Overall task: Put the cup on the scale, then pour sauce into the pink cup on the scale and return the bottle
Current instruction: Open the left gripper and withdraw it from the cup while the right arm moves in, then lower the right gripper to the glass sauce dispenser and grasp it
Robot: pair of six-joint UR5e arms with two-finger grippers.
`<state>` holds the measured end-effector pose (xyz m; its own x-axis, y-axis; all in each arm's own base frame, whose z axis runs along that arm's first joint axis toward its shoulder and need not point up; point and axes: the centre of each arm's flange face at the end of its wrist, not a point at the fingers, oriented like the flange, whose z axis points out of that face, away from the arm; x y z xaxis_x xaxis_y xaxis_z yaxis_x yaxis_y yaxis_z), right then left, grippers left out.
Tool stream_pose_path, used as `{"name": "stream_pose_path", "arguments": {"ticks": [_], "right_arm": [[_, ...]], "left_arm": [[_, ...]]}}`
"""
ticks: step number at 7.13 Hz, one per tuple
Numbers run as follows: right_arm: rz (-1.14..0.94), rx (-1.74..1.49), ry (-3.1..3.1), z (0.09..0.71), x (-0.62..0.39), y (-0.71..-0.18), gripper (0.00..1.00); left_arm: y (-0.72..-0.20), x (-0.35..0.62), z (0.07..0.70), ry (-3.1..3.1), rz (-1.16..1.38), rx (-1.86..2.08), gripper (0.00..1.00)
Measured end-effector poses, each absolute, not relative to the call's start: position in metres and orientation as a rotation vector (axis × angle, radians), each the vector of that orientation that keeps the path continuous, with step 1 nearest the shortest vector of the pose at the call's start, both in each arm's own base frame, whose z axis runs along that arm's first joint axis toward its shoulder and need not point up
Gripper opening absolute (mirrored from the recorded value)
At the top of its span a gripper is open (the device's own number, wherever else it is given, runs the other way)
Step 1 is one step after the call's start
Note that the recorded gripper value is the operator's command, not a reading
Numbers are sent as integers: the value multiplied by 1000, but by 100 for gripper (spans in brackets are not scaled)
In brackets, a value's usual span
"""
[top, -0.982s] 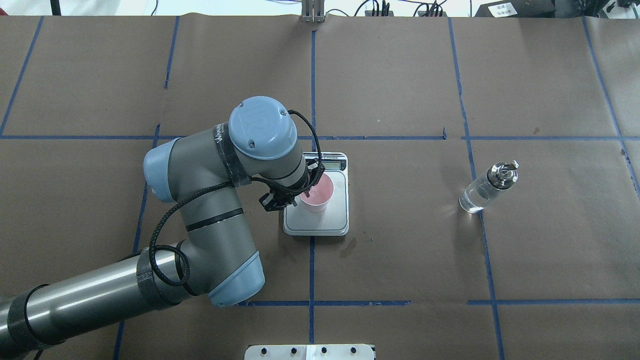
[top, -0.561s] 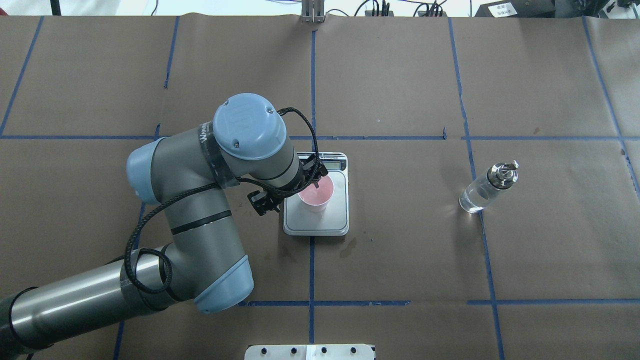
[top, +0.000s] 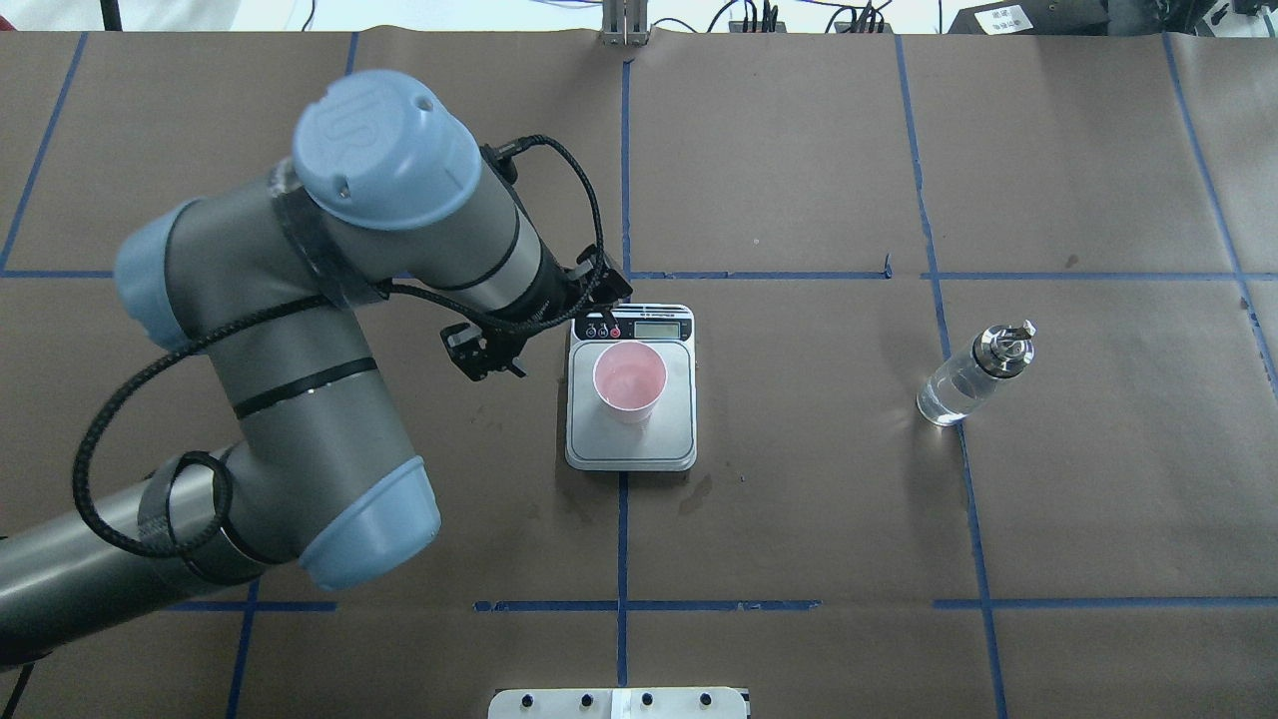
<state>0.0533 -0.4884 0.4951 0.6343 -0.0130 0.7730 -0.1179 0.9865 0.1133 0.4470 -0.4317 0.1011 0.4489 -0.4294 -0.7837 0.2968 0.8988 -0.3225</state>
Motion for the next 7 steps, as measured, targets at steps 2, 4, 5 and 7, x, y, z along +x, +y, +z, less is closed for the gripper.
{"name": "stream_pose_path", "arguments": {"ticks": [2, 4, 5, 7], "right_arm": [[129, 144, -903, 420, 1, -459, 100], [190, 124, -887, 352, -70, -416, 100], [212, 130, -890, 322, -100, -392, 100], [257, 194, -897, 281, -163, -350, 100]], "left_arm": [[-475, 395, 114, 997, -417, -66, 100], [-509, 339, 127, 977, -372, 1, 100], [-520, 313, 136, 956, -341, 43, 100], [-547, 253, 172, 899, -251, 132, 100]]}}
